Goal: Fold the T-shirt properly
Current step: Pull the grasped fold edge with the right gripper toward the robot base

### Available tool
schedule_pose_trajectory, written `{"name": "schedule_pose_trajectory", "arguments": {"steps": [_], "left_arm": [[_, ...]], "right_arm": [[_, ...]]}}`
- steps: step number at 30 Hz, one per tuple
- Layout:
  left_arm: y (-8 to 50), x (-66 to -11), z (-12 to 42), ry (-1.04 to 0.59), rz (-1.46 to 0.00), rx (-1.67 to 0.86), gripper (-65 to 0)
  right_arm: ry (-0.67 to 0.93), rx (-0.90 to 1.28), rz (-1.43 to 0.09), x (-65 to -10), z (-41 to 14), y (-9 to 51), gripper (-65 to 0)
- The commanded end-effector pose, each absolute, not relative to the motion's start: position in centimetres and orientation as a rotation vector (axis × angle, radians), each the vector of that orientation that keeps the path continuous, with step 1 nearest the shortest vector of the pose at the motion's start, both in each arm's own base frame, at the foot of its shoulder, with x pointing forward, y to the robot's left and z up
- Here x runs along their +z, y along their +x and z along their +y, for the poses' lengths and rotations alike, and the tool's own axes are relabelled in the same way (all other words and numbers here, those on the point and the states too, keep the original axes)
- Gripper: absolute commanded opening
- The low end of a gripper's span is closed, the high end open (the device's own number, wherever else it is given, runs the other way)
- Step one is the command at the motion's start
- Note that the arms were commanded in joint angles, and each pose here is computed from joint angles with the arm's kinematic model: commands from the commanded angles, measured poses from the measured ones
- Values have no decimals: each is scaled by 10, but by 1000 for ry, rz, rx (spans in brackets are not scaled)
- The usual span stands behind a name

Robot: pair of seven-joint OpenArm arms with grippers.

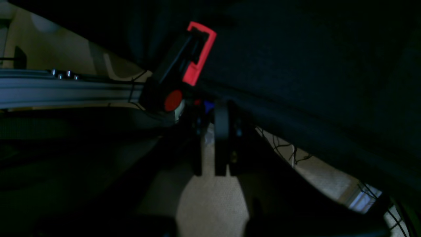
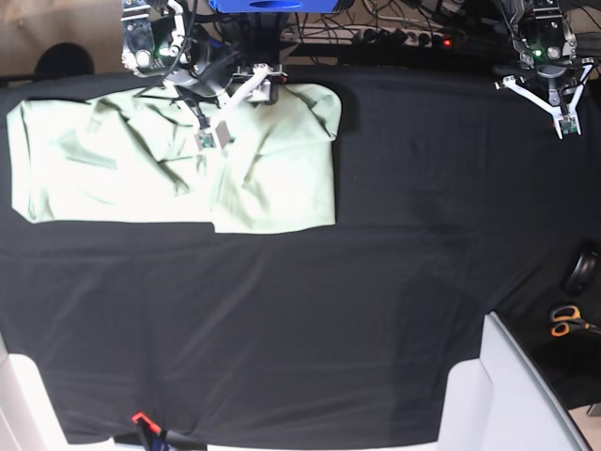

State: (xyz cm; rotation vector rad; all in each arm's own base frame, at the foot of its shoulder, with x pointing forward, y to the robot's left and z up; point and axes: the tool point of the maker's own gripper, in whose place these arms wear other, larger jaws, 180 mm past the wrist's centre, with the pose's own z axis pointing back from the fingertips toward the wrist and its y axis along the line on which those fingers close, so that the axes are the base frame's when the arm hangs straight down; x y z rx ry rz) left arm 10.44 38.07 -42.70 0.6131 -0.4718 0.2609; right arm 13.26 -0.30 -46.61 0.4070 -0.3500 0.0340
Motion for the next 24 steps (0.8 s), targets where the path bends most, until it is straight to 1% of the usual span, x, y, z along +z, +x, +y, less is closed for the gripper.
{"name": "schedule_pose_trajectory", "arguments": {"steps": [1,24], "left_arm": [[110,-416,389,648,-501,245,-598],[108,-418,389,648,-495,246,-598]], "right_arm": [[432,26,-372,-459,3,135,-242],[445,46,-393,-454,10,144,-242]]}}
